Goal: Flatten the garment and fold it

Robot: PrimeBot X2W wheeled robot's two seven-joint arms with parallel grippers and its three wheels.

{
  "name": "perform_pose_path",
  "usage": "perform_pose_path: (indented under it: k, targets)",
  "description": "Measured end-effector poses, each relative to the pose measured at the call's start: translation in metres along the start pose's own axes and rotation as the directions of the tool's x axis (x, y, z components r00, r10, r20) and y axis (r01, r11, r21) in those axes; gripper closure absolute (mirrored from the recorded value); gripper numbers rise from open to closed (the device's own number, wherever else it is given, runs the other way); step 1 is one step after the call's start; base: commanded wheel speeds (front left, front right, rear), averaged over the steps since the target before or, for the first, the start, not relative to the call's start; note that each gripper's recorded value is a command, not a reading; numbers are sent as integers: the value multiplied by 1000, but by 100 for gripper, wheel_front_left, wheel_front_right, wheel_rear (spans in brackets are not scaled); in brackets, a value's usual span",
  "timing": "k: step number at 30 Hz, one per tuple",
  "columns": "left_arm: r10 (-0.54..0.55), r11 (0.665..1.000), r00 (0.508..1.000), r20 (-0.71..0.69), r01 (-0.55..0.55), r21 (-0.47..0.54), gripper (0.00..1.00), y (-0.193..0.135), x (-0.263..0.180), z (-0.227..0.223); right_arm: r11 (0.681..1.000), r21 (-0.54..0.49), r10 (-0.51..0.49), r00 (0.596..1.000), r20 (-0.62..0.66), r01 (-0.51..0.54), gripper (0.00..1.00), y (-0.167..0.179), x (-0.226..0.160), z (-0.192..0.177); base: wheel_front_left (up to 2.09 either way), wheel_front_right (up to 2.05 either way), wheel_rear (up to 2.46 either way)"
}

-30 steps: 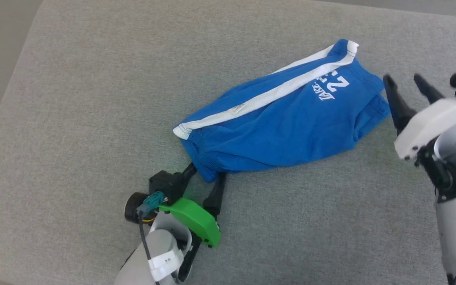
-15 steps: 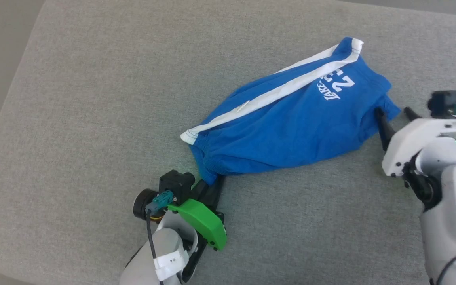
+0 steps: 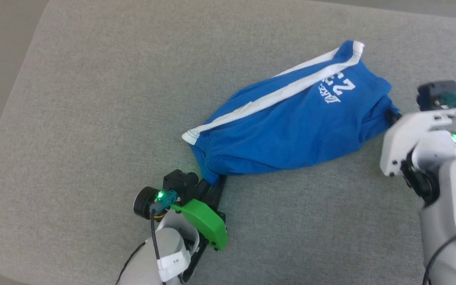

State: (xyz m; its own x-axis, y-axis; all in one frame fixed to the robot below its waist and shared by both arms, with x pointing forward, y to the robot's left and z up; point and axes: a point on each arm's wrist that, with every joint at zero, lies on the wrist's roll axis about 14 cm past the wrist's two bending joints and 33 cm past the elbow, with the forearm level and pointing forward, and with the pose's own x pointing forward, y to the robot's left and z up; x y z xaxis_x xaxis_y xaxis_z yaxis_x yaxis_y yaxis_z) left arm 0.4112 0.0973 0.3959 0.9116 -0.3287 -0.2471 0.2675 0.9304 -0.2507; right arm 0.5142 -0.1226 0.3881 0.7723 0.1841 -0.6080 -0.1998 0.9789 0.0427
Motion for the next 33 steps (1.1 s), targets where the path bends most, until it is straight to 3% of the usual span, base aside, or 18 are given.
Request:
perform_pose_path:
  k: [7,14,26,27,28,29,33]
  targets:
    - [-58,995,998,10,57,77,100,-6,-9,10,997,67,-34,990,136,25,100,-11,-49,3,0,0,0]
    - [-135,980,990,-37,139,141,100,-16,-17,10,988,152,-64,986,156,40,100,-24,-101,-27,0,0,0]
    - [-184,972,971,-152,203,121,100,-26,-26,-11,966,251,-65,998,-12,66,100,-25,-121,-104,0,0,0]
    - [-182,973,972,-148,200,117,40,-26,-26,-10,964,257,-60,998,-12,61,87,-24,-122,-104,0,0,0]
    - [-180,974,973,-144,197,109,0,-26,-27,-9,964,260,-57,998,-7,57,62,-23,-122,-103,0,0,0]
    - [-176,976,975,-135,191,103,0,-26,-28,-7,964,259,-56,998,-1,55,0,-22,-123,-102,0,0,0]
    - [-151,984,983,-101,159,81,0,-25,-36,-2,963,260,-82,995,56,65,0,-28,-132,-88,0,0,0]
